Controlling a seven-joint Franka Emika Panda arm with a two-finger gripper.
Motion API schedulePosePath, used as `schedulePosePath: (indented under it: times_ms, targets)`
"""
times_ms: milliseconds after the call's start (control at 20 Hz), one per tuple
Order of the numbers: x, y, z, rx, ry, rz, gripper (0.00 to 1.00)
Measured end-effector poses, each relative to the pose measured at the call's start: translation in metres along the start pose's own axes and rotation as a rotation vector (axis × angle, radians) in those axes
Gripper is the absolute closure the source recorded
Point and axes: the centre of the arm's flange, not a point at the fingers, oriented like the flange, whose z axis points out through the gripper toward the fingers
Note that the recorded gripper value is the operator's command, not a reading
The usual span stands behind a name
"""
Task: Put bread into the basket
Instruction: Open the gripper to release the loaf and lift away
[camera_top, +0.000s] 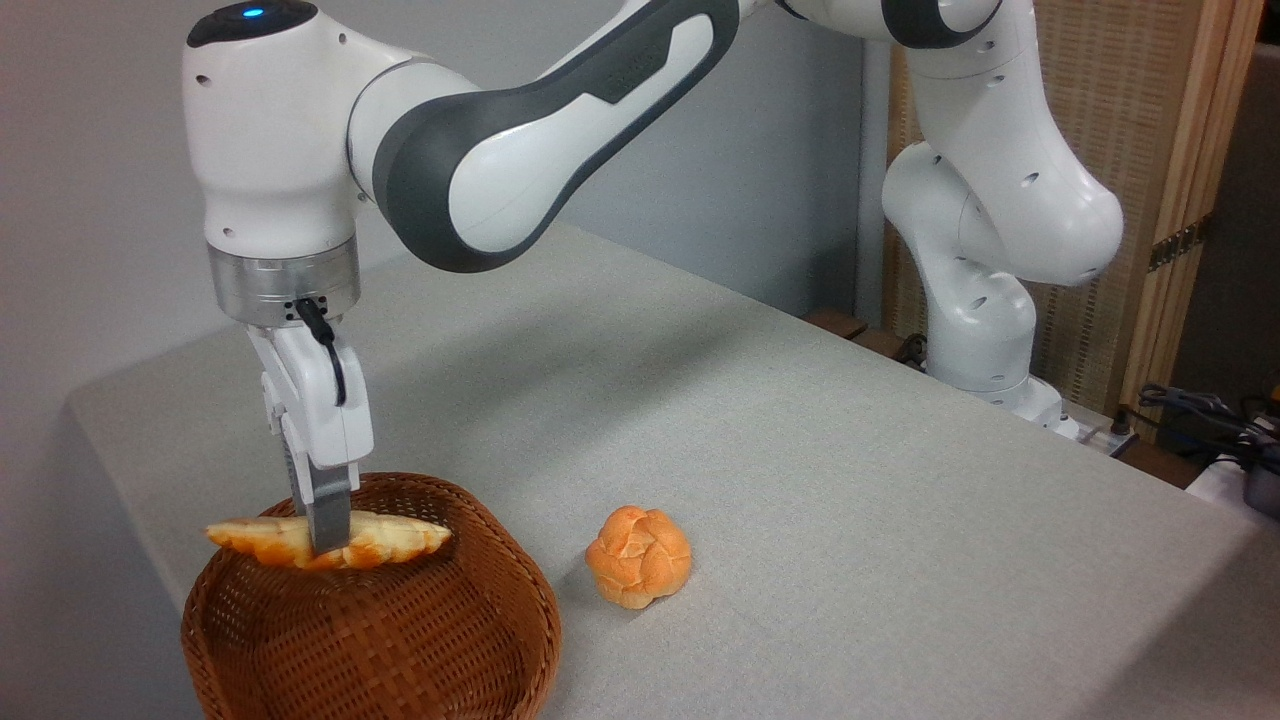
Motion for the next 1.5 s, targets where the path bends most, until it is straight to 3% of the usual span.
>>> schedulePosePath:
  times_ms: [450, 600, 850, 1100, 1500]
  targets:
    - [0.003, 0.001, -0.008, 0.007, 0.009, -0.009, 0.00]
    - [-0.005, 0.005, -0.025, -0.025, -0.022, -0.042, 0.00]
    - [-0.037, 0.021, -0.100, -0.073, -0.084, -0.069, 0.00]
    - [-0.067, 0.040, -0.149, -0.102, -0.136, -0.092, 0.00]
    - [-0.075, 0.044, -0.149, -0.117, -0.161, -0.146, 0.00]
